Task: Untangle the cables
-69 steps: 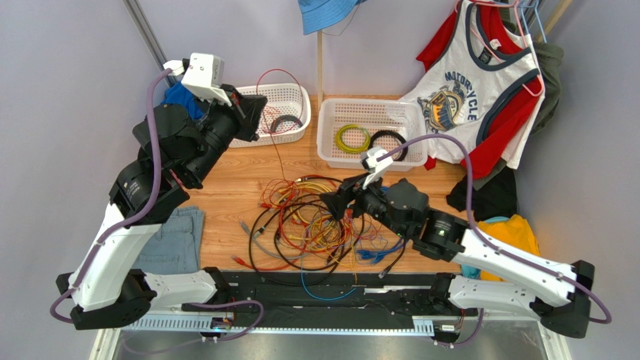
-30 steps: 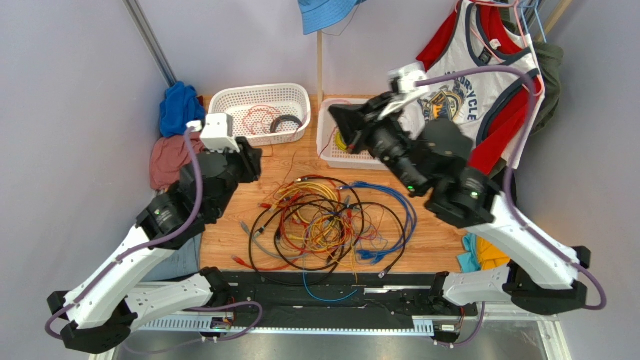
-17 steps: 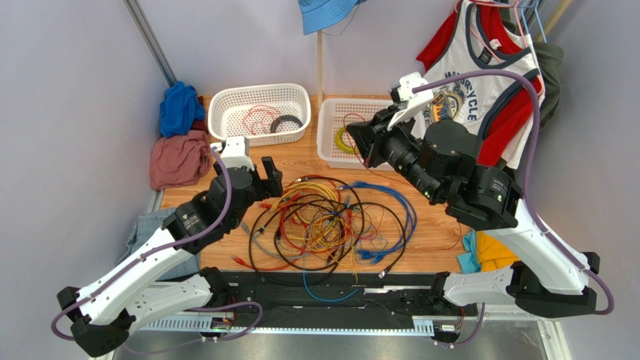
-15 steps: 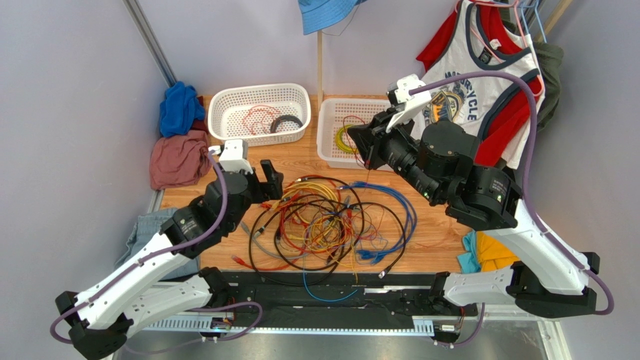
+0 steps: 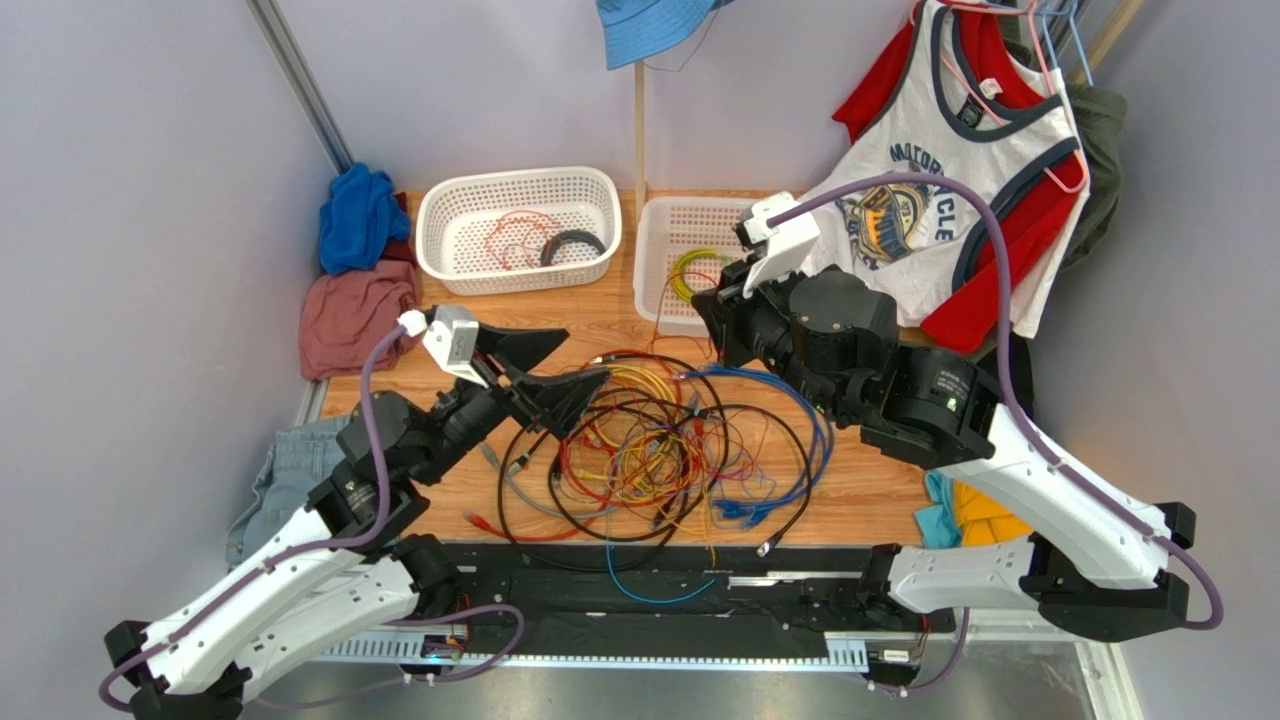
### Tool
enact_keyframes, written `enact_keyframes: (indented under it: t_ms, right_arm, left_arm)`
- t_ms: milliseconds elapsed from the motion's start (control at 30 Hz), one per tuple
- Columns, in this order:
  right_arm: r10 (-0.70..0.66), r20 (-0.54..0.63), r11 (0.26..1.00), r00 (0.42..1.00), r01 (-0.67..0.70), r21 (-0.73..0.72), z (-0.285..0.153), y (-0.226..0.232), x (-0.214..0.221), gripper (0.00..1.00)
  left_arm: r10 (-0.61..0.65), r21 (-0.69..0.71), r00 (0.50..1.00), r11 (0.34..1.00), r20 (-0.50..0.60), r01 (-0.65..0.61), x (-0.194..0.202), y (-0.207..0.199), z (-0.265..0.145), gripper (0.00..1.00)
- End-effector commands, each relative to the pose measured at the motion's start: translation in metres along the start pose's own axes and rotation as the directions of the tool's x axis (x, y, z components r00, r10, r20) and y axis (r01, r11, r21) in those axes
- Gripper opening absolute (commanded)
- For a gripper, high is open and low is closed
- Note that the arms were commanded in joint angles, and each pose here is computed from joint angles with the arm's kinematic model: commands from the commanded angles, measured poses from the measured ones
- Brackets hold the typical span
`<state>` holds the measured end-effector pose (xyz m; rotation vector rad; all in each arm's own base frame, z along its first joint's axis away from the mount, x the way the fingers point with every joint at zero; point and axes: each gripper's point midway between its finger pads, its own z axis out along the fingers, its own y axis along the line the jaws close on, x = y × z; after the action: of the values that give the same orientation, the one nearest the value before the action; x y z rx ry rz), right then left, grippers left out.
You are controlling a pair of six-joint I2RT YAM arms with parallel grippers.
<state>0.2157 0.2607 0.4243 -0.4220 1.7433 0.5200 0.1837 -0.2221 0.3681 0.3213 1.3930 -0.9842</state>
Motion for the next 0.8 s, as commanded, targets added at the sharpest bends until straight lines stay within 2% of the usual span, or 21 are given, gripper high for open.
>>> enact_keyframes:
  t_ms: [0, 200, 467, 767]
  right_arm:
    - [0.057, 0.022, 0.997, 0.998, -0.055, -0.054, 0.004, 0.014, -0.007, 0.0]
    - [0.083, -0.003, 0.991, 0.997, -0.083, -0.106, 0.008, 0.029, -0.005, 0.0]
    - [0.145, -0.061, 0.961, 0.988, -0.155, -0.227, 0.01, 0.059, -0.004, 0.0]
    - [0.146, -0.084, 0.952, 0.986, -0.163, -0.258, 0.018, 0.07, 0.004, 0.0]
  left_arm:
    - [0.058, 0.252, 0.992, 0.964, 0.115, -0.085, -0.01, -0.041, 0.005, 0.99]
    - [0.088, 0.295, 0.99, 0.948, 0.108, -0.116, 0.01, -0.044, 0.012, 0.99]
    - [0.116, 0.253, 0.989, 0.958, 0.089, -0.135, 0.024, -0.035, 0.039, 0.99]
    - [0.114, 0.279, 0.992, 0.952, 0.057, -0.125, 0.038, -0.043, 0.068, 0.99]
